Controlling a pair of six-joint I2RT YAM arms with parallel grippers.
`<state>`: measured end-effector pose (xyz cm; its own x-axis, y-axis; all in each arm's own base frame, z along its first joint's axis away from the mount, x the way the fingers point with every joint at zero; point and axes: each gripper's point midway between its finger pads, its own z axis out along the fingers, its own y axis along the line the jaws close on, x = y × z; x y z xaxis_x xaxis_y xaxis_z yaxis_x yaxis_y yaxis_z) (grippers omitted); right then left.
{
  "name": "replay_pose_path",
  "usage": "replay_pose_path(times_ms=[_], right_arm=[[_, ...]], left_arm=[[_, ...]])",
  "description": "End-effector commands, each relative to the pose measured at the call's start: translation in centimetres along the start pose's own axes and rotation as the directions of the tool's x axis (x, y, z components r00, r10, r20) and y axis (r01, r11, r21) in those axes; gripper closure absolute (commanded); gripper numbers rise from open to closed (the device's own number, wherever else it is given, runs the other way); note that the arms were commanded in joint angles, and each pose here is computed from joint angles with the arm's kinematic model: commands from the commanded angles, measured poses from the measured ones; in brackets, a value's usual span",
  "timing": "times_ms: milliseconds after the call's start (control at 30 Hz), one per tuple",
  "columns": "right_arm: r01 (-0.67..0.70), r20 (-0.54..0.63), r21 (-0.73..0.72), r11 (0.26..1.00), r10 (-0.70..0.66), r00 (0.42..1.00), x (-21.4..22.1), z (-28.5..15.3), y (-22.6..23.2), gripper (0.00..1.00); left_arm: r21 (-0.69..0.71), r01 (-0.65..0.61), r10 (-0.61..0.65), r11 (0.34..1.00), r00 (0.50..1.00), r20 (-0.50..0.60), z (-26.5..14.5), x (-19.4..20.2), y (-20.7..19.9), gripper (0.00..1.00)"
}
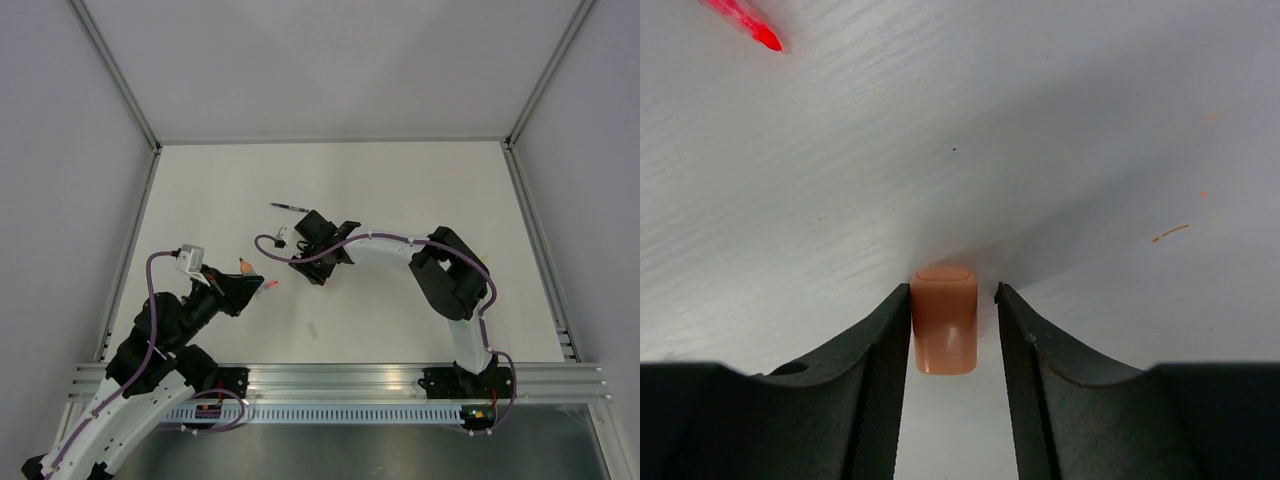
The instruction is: Insert the pens into the pen caps
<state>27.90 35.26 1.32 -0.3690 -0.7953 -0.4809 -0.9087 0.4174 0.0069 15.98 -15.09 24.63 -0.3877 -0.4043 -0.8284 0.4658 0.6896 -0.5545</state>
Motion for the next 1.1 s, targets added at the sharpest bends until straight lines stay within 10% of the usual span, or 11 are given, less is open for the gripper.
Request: replay_pose_path(times_ms=[0, 633, 933, 1067], right_arm=[[-0.038, -0.138, -0.034, 0.999, 0.033, 0.990, 3.7, 1.2, 0.8, 0.53], [-0.058, -0.199, 0.053, 0.997, 0.068, 0.978, 5.4, 1.4, -0.3, 0.55], [-0.104, -0.142, 0.099, 0.990, 0.117, 0.983, 3.5, 0.3, -1.1, 0.99], [-0.210, -0.061, 0.181, 0.961, 0.224, 0.973, 0.5, -2.0, -3.3, 1.00]], left_arm=[[0.041, 0.030, -0.031, 0.999, 0.999, 0.034, -0.2, -1.2, -1.2, 0.98], [0.058, 0.037, -0.038, 0.998, 0.999, 0.003, 0.5, -0.5, -1.4, 0.98], [0.059, 0.030, -0.029, 0.998, 0.999, -0.026, 1.8, 0.3, -1.3, 0.98], [0.056, 0.026, -0.021, 0.998, 0.997, -0.080, 2.9, 1.6, -1.0, 0.98]])
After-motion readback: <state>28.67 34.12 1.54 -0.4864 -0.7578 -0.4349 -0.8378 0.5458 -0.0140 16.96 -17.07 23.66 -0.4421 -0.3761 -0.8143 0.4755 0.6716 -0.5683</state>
